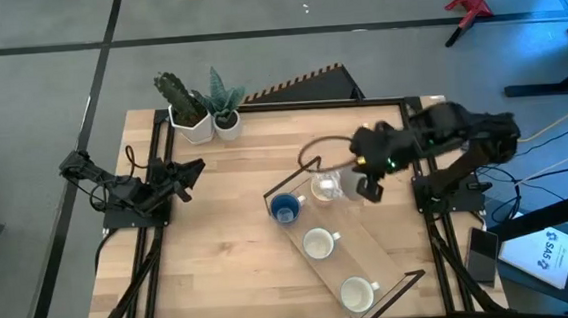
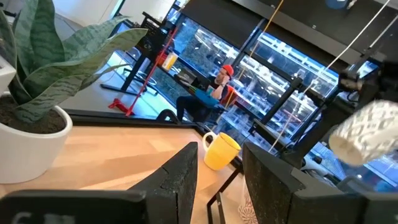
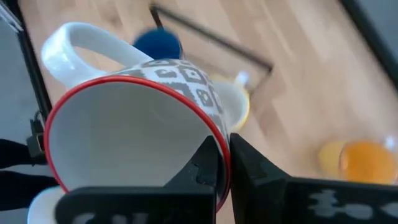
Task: Place coffee mugs
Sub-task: Put the gray patterned mug on the shelf
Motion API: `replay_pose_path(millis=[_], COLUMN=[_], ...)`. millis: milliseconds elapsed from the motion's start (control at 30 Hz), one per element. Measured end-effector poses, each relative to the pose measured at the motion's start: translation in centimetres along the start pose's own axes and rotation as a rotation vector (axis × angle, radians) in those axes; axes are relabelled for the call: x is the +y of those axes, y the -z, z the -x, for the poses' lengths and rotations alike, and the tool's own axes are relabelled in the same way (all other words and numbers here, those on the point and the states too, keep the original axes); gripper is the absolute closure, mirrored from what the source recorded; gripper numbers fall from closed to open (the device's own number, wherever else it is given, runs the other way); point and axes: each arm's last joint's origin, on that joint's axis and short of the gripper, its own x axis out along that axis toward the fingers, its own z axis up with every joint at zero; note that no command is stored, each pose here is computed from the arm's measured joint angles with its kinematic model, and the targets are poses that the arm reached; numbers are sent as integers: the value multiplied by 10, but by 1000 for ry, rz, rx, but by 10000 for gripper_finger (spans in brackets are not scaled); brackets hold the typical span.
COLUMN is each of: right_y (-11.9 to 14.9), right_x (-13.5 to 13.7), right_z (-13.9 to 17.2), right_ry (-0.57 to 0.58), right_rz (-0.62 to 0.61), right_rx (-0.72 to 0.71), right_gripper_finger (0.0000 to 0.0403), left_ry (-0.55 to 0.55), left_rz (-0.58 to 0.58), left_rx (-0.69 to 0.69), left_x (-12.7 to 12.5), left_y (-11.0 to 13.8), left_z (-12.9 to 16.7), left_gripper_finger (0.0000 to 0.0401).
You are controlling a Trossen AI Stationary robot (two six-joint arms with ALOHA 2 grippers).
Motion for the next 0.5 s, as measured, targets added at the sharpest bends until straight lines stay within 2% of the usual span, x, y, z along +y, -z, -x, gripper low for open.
replay_pose_path(millis=[267,500], right_y=[53,88], right_x=[7,12], right_z=[-7,-33], right_ry=[-3,39], right_rz=[-183,-291], right_rx=[144,327], right_gripper_finger=[403,403], left_ry=[1,1], left_rz=[0,0], left_rx=[0,0], left_x=[0,0], left_y=[0,0], left_z=[0,0], left_gripper_finger=[280,280])
